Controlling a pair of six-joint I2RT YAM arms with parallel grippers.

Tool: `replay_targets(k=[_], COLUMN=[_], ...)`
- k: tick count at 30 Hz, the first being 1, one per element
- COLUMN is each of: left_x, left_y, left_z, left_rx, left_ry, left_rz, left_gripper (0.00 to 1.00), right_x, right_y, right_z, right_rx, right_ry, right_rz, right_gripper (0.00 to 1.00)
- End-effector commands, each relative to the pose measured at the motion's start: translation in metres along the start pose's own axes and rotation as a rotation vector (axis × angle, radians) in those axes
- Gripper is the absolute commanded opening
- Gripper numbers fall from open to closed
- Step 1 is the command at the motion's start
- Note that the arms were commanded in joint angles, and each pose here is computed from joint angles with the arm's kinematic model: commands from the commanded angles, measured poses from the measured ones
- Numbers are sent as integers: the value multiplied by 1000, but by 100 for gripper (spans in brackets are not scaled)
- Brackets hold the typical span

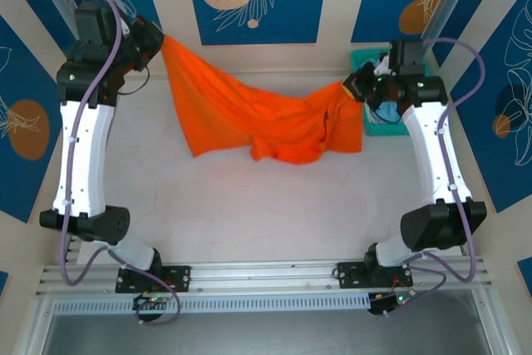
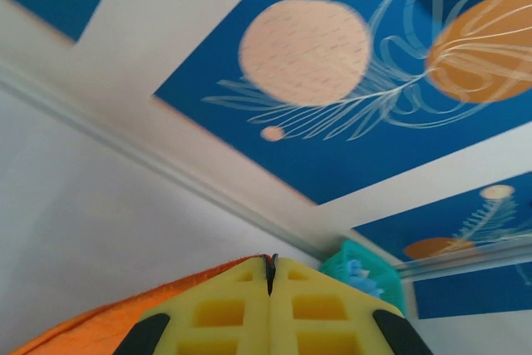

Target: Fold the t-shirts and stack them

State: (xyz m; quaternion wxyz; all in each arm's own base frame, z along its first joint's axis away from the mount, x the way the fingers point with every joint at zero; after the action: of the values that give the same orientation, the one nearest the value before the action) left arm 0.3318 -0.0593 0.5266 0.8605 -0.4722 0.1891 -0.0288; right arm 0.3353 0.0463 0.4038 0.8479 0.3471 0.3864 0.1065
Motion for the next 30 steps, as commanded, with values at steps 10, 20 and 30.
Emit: replay_targets(k=[10, 20, 30], left_x=[-51, 9, 20], left_y=[73, 125, 109], left_z=[-40, -61, -60], left_rx=[-50, -54, -54], left_ry=[-25, 76, 120], left_rz=[146, 415, 360], left_gripper=[0, 0, 0], right_x=[8, 141, 103], right_y=[-28, -60, -23], right_z=[-3, 29, -69], right_rx=[57, 13, -61], right_ry=[80, 418, 372], right_rz=[-30, -267, 5], right_gripper=[3, 36, 58])
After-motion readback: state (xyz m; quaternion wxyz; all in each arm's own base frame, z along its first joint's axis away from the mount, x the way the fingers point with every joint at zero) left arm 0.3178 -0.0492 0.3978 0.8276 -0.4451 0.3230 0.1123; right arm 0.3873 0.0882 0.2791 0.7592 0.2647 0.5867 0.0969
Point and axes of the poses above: each hand's point on the last joint's axis, 136 mm out from that joint toward the fingers, its own x axis out along the fingers, its own y axis along the line the jaws close on, z = x × y, the point moved 9 cm from there along -x, back along the fingers, and after that the axes turned 12 degrees about -x, right-handed, at the moved point
